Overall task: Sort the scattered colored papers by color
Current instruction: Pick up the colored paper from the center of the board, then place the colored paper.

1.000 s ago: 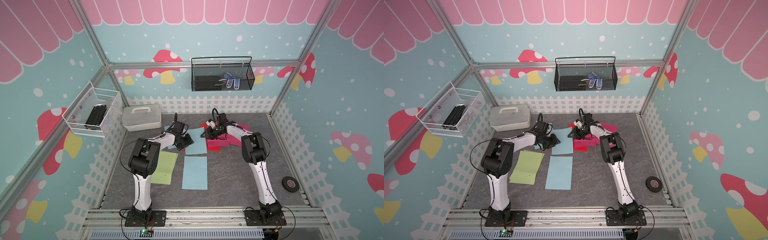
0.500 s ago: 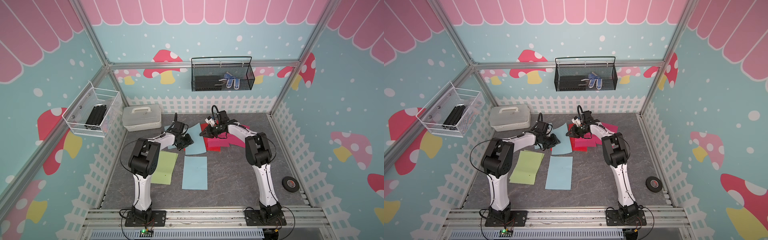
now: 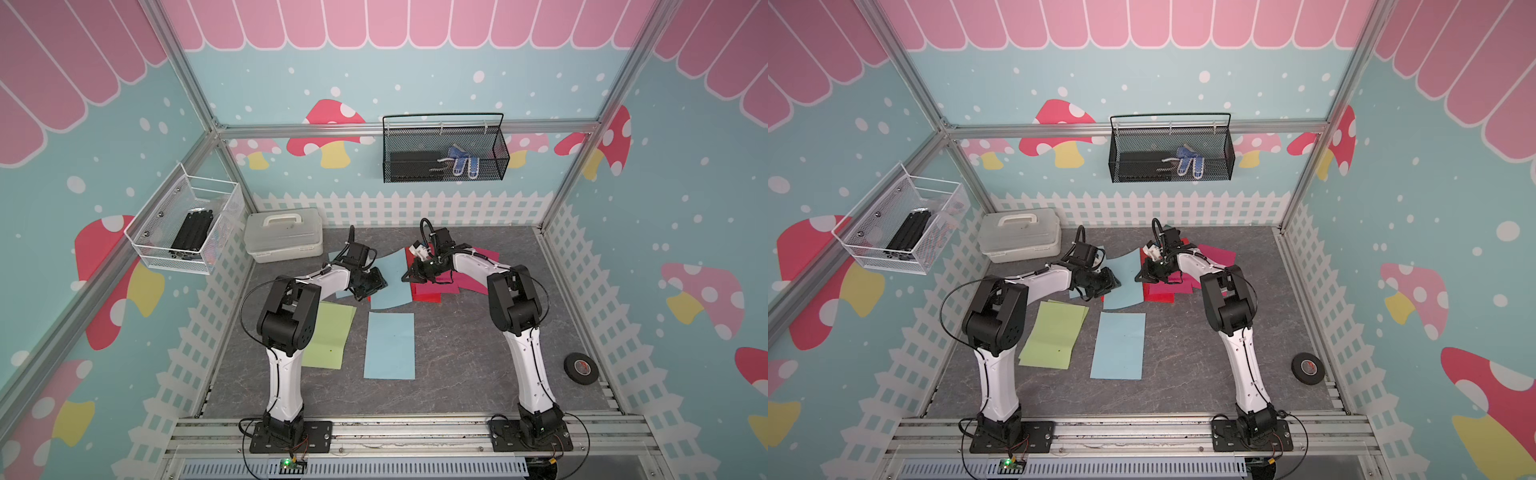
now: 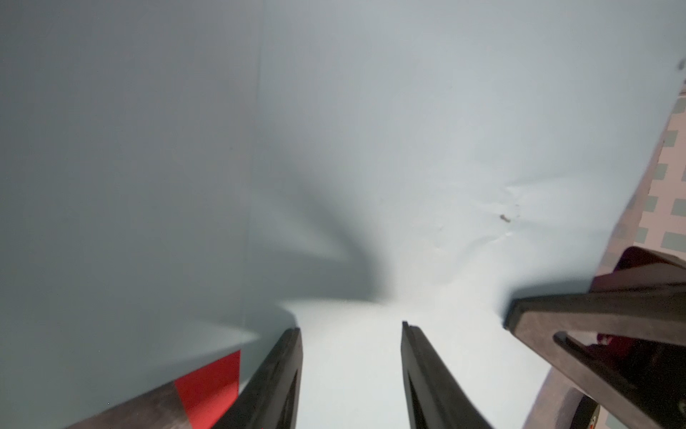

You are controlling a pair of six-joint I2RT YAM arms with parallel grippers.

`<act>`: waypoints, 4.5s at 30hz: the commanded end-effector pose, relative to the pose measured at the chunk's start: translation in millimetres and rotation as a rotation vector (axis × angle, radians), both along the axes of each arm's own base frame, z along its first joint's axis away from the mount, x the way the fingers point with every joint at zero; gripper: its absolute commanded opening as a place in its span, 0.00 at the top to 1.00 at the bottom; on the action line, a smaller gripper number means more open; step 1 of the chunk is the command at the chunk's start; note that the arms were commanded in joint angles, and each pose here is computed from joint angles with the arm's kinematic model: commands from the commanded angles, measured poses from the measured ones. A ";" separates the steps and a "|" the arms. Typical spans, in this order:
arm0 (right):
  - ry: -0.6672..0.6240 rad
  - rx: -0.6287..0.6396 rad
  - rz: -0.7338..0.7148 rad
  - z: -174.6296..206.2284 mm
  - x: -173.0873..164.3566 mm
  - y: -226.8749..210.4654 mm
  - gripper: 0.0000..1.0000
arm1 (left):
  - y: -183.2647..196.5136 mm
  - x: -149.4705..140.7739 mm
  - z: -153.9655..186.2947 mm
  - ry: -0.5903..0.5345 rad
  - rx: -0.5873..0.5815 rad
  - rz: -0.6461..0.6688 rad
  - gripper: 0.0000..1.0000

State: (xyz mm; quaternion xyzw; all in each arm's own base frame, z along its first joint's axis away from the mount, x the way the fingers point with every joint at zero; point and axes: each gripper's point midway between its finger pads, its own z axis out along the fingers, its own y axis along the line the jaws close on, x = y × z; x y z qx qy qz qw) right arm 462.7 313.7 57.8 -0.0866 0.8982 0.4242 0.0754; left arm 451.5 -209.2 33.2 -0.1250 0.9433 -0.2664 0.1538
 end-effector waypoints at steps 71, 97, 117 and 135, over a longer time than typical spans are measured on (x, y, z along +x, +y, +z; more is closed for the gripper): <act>0.095 0.199 -0.103 64.3 -219.6 23.4 1.00 | 79.4 -58.9 154.1 -0.431 0.063 0.118 0.45; 0.087 0.229 -0.054 81.5 -235.2 33.3 1.00 | 76.2 -56.2 138.2 -0.400 0.055 0.109 0.45; 0.186 0.090 -0.076 14.6 -246.9 18.7 1.00 | 77.2 -57.2 132.1 -0.386 0.062 0.099 0.45; 0.189 0.000 -0.100 -1.9 -248.7 6.4 0.91 | 75.7 -58.1 122.0 -0.360 0.061 0.087 0.45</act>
